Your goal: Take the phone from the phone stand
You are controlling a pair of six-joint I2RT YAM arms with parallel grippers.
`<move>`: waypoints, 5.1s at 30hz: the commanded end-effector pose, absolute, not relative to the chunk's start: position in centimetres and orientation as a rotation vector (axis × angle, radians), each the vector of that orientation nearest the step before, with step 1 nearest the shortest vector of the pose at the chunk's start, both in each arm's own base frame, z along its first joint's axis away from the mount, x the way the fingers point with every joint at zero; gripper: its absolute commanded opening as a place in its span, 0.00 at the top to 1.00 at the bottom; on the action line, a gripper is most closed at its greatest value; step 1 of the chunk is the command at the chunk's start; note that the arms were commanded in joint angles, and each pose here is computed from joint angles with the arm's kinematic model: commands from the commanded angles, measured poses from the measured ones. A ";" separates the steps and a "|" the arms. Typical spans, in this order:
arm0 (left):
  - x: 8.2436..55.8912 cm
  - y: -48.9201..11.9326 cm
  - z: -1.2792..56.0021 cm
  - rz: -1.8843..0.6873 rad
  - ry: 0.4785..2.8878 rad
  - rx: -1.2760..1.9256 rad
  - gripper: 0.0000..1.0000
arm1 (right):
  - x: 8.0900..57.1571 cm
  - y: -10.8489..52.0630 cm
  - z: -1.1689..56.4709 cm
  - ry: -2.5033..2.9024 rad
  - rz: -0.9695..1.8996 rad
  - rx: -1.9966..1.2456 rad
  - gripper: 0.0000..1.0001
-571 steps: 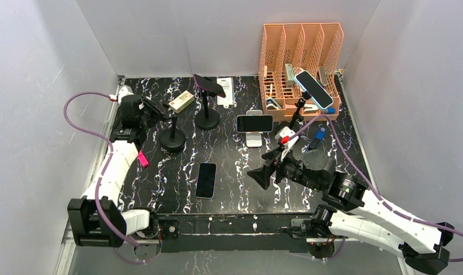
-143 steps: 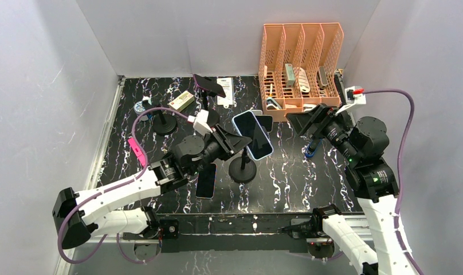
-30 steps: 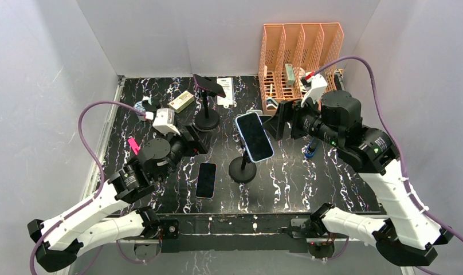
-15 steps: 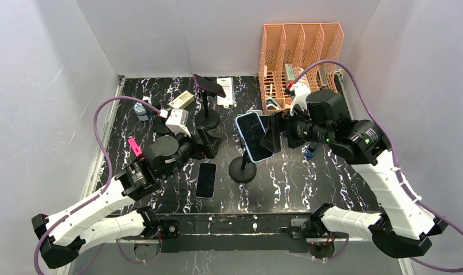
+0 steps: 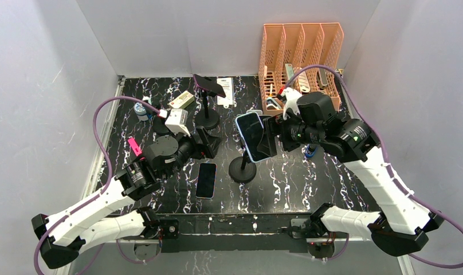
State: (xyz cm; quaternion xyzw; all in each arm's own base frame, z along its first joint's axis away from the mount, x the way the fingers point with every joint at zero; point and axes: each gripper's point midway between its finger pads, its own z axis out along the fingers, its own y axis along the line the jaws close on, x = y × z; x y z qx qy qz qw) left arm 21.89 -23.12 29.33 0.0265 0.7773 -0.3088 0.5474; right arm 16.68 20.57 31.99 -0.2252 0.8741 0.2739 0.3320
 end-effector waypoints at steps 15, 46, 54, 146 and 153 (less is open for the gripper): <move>22.3 -22.3 29.1 -0.704 1.835 0.022 0.21 | 17.3 22.6 31.1 2.284 0.599 -0.595 0.01; 22.1 -22.2 28.6 -0.700 1.853 0.012 0.21 | 16.8 24.1 29.7 2.294 0.340 -0.561 0.01; 22.2 -22.7 28.7 -0.720 1.855 0.017 0.21 | 16.9 23.5 28.8 2.308 0.268 -0.540 0.01; 19.5 -34.1 30.9 -1.608 1.726 0.126 0.55 | 16.6 23.5 28.9 2.211 0.385 -0.495 0.58; 19.5 -33.8 30.6 -1.600 1.726 0.115 0.68 | 16.6 23.5 28.8 2.211 0.388 -0.495 0.58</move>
